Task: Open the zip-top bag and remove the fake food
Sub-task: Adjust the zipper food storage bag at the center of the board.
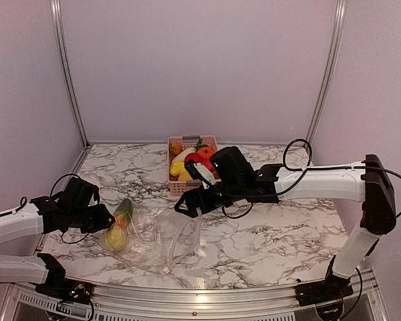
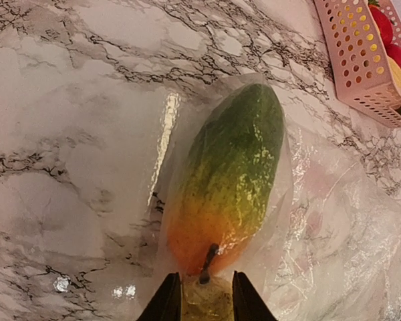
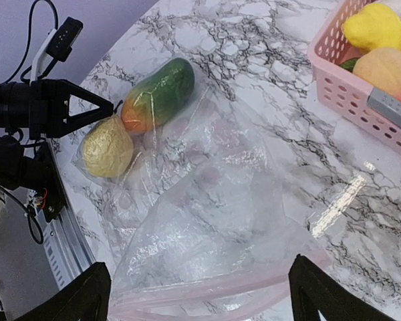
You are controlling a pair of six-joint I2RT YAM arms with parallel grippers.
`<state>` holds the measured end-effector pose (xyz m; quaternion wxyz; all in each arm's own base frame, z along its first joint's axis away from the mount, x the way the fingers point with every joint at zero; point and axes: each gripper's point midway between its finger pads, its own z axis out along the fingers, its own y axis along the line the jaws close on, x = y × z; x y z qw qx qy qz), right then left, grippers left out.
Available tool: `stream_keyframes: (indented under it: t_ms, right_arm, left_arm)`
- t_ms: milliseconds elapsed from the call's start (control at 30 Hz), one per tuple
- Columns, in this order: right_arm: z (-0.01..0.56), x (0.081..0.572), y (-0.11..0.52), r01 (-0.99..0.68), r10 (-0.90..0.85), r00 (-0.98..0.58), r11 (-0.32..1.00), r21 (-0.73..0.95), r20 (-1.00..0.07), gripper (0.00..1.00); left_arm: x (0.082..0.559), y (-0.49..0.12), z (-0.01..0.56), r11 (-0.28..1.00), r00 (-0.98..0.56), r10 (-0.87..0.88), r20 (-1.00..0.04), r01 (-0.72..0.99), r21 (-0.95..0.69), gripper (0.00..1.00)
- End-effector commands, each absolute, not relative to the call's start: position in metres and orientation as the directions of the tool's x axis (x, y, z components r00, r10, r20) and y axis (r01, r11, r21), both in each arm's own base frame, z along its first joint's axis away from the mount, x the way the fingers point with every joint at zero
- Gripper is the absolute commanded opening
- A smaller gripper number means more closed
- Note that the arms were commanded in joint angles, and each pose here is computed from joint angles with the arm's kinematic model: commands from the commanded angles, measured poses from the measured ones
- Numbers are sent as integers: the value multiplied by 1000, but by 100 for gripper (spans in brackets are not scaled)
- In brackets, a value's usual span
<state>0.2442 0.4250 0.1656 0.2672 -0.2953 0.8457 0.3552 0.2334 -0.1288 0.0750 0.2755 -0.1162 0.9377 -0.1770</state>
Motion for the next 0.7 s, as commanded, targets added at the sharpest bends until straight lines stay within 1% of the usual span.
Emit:
stream_keyframes:
  t_ms: [0, 233, 433, 567, 667]
  right_arm:
    - [159, 230, 418, -661, -312, -717, 589, 466, -623, 91]
    - [140, 216, 432, -650, -326, -742, 566, 507, -586, 92]
    - [125, 216, 441, -631, -324, -764, 559, 539, -558, 88]
    - [115, 216, 445, -614, -325, -780, 564, 552, -535, 82]
    - [109, 218, 446, -605, -325, -787, 574, 552, -525, 77]
  left_arm:
    - [234, -134, 68, 900, -827, -320, -462, -113, -422, 28]
    - [235, -137, 66, 893, -828, -323, -457, -108, -436, 27]
    - [234, -139, 60, 889, -832, -329, -446, -114, -444, 23]
    - [236, -140, 62, 887, -828, -330, -452, -109, -449, 15]
    - [236, -143, 64, 884, -832, -324, -450, -97, -456, 7]
